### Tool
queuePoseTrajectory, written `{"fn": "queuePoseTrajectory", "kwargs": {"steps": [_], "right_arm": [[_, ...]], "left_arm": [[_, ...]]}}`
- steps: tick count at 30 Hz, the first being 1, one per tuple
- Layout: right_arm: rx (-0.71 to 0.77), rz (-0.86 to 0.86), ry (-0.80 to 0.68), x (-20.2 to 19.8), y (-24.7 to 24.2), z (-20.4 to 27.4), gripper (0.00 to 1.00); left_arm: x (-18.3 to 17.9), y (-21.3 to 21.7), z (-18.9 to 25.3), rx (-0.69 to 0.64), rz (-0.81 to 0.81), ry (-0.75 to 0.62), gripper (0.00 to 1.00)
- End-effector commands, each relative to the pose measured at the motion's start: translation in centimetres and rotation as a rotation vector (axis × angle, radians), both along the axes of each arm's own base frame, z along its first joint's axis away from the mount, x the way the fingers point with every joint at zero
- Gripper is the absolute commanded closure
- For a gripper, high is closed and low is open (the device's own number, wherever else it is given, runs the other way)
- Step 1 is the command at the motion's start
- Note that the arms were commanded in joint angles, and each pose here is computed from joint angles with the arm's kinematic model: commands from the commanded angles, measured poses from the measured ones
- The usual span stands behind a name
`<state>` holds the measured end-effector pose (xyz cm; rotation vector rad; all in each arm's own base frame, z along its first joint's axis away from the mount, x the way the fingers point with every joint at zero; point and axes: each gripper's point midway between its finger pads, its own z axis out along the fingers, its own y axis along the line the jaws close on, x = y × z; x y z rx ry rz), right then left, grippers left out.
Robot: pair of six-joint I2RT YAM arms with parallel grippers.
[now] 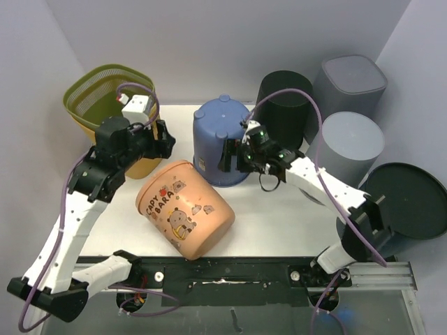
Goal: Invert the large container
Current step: Move the container to the center of the board.
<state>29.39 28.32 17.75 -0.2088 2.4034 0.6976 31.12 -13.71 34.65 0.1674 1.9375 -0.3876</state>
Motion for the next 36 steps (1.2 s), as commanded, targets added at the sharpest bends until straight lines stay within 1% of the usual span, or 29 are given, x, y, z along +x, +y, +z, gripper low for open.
{"fn": "queuePoseTrajectory", "kwargs": {"steps": [1,2,4,9,12,14,17,20,21,24,26,27,30,32,34,36], "right_arm": [[0.121,-0.077,-0.216,8.4,1.4,5.9,0.02],[0.118,-0.098,-0.253,10.1,1.5,6.6,0.02],[0.106,-0.143,-0.279,13.3,1.5,6.4,0.02],[0.176,-0.255,-0.341,20.5,1.4,8.3,0.02],[0.196,-0.26,-0.355,22.8,2.5,9.2,0.02],[0.2,-0.236,-0.345,23.0,3.4,9.3,0.02],[0.186,-0.187,-0.35,21.0,4.6,10.0,0.02],[0.177,-0.149,-0.37,17.6,4.4,11.0,0.02],[0.163,-0.144,-0.356,16.3,3.9,10.3,0.02],[0.143,-0.147,-0.351,12.6,1.8,10.5,0.02],[0.124,-0.161,-0.332,10.3,0.2,10.1,0.03],[0.129,-0.171,-0.336,9.0,-0.9,10.7,0.02],[0.106,-0.17,-0.292,5.4,-3.2,9.5,0.02],[0.086,-0.144,-0.253,3.0,-4.3,8.9,0.02],[0.064,-0.101,-0.218,0.5,-5.3,8.5,0.02],[0.041,-0.054,-0.174,-2.1,-6.2,8.1,0.02]], "left_arm": [[-2.3,2.0,1.1,-0.039,0.068,-0.014,0.34],[-2.7,2.2,1.0,-0.039,0.072,-0.008,0.34],[-3.3,2.4,0.6,-0.033,0.069,0.009,0.33],[-4.1,2.5,-1.2,0.003,0.052,0.104,0.32],[-4.2,2.6,-2.1,0.007,0.055,0.131,0.32],[-4.2,2.4,-2.7,0.005,0.042,0.151,0.31],[-4.2,1.9,-3.9,0.004,0.015,0.193,0.31],[-4.3,1.3,-4.9,0.001,-0.026,0.227,0.31],[-4.3,1.1,-5.1,-0.001,-0.044,0.236,0.31],[-4.5,0.1,-5.8,-0.012,-0.115,0.261,0.31],[-4.6,-0.4,-6.7,-0.012,-0.154,0.288,0.31],[-4.5,-0.4,-7.6,0.003,-0.163,0.308,0.31],[-3.4,0.3,-9.2,0.044,-0.155,0.316,0.31],[-2.4,1.9,-9.8,0.071,-0.109,0.32,0.31],[-2.1,2.4,-10.4,0.056,-0.118,0.336,0.31],[-2.4,1.0,-10.7,0.003,-0.184,0.363,0.32]]}}
